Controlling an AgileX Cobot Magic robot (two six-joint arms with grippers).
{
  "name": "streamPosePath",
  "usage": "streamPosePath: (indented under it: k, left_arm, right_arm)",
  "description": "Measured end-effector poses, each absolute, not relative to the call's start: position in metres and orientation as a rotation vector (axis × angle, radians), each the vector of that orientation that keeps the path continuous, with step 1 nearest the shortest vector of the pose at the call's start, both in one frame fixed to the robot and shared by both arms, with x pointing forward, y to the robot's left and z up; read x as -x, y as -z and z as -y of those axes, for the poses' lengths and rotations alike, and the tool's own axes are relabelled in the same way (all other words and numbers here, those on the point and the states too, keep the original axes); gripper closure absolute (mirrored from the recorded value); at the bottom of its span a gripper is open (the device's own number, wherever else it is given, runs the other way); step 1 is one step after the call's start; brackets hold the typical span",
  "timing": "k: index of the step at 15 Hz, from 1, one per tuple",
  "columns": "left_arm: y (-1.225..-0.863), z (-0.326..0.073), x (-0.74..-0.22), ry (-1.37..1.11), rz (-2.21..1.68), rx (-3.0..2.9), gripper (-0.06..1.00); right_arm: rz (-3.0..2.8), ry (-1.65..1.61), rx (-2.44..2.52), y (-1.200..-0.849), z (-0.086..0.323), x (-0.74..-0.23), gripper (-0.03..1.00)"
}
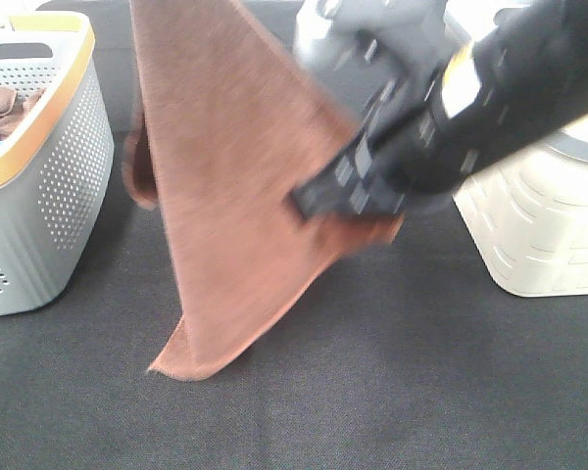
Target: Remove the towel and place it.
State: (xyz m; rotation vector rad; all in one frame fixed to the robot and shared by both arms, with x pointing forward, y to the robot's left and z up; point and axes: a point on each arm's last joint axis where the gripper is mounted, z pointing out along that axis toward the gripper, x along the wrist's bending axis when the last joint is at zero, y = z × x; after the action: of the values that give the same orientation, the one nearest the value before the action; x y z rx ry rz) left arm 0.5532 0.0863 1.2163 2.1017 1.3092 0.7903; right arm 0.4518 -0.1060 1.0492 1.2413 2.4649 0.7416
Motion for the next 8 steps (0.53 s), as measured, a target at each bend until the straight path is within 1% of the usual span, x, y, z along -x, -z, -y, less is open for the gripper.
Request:
streamPosePath:
  k: [1, 2, 4, 6, 8]
  left_arm:
    - [-1.211, -0.098, -0.566, -0.804, -1.37, -2.086, 0.94]
    - [-1.208, -0.107, -0.577, -0.811, -1.409, -2.058, 0.94]
    - [-1.204, -0.119, -0.597, -0.817, -1.432, -1.972, 0.94]
    - [-1.203, -0.126, -0.62, -0.842, -1.384, -1.849, 0.94]
    - [-1.196, -0.126, -0.641, -0.875, -1.324, -1.776, 0.94]
  right_arm:
    - [-2.396, -0.738, -1.244, -1.062, 0.113, -0.465, 0.97]
    - [-2.286, -0.764, -1.271, -1.083, 0.125, -0.487, 0.97]
    - [-2.128, -0.79, -1.343, -1.108, 0.144, -0.531, 0.97]
    - [-2.045, -0.808, -1.35, -1.12, 0.151, -0.569, 0.97]
    - [-1.998, -0.806, -1.356, -1.12, 0.154, -0.603, 0.97]
